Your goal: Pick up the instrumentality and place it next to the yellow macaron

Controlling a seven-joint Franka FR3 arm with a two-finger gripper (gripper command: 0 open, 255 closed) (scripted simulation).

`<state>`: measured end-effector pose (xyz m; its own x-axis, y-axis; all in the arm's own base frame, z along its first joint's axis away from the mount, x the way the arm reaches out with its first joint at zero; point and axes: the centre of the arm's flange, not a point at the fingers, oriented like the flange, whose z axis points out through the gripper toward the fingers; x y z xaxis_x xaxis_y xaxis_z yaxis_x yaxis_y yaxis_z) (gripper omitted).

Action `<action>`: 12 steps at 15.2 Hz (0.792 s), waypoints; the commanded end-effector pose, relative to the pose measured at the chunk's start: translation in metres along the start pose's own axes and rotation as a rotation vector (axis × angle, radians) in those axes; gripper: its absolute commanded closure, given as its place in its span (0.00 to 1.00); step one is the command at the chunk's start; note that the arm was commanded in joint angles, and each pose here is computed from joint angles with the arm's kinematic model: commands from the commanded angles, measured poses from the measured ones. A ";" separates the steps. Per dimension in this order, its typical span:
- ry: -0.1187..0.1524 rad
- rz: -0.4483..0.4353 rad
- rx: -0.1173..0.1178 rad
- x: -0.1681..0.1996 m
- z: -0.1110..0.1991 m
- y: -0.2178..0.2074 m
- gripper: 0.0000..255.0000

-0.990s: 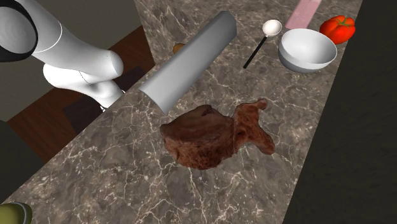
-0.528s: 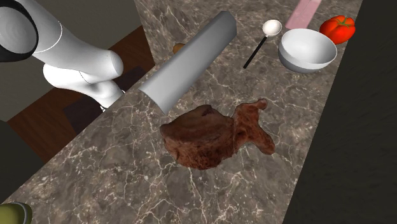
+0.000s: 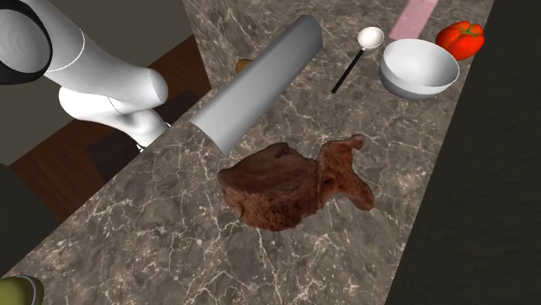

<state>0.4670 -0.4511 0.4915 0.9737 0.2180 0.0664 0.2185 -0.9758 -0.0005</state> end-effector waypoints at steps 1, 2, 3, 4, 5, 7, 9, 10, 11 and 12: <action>0.000 0.000 0.000 0.000 0.000 0.000 0.00; 0.000 0.000 0.000 0.000 0.000 0.000 0.00; 0.000 0.000 0.000 0.000 0.000 0.000 0.00; 0.000 0.000 0.000 0.000 -0.013 0.000 0.00; 0.000 0.000 0.000 0.000 -0.026 0.000 0.00; 0.000 0.000 0.000 0.000 -0.050 0.000 0.00; 0.000 0.000 0.000 0.000 -0.050 0.000 0.00; 0.000 0.000 0.000 0.000 -0.050 0.000 0.00; 0.000 0.000 0.000 0.000 -0.050 0.000 0.00; 0.000 0.000 0.000 0.000 -0.050 0.000 0.00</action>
<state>0.4638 -0.4519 0.5411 0.9737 0.2180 0.0665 0.2185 -0.9758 -0.0003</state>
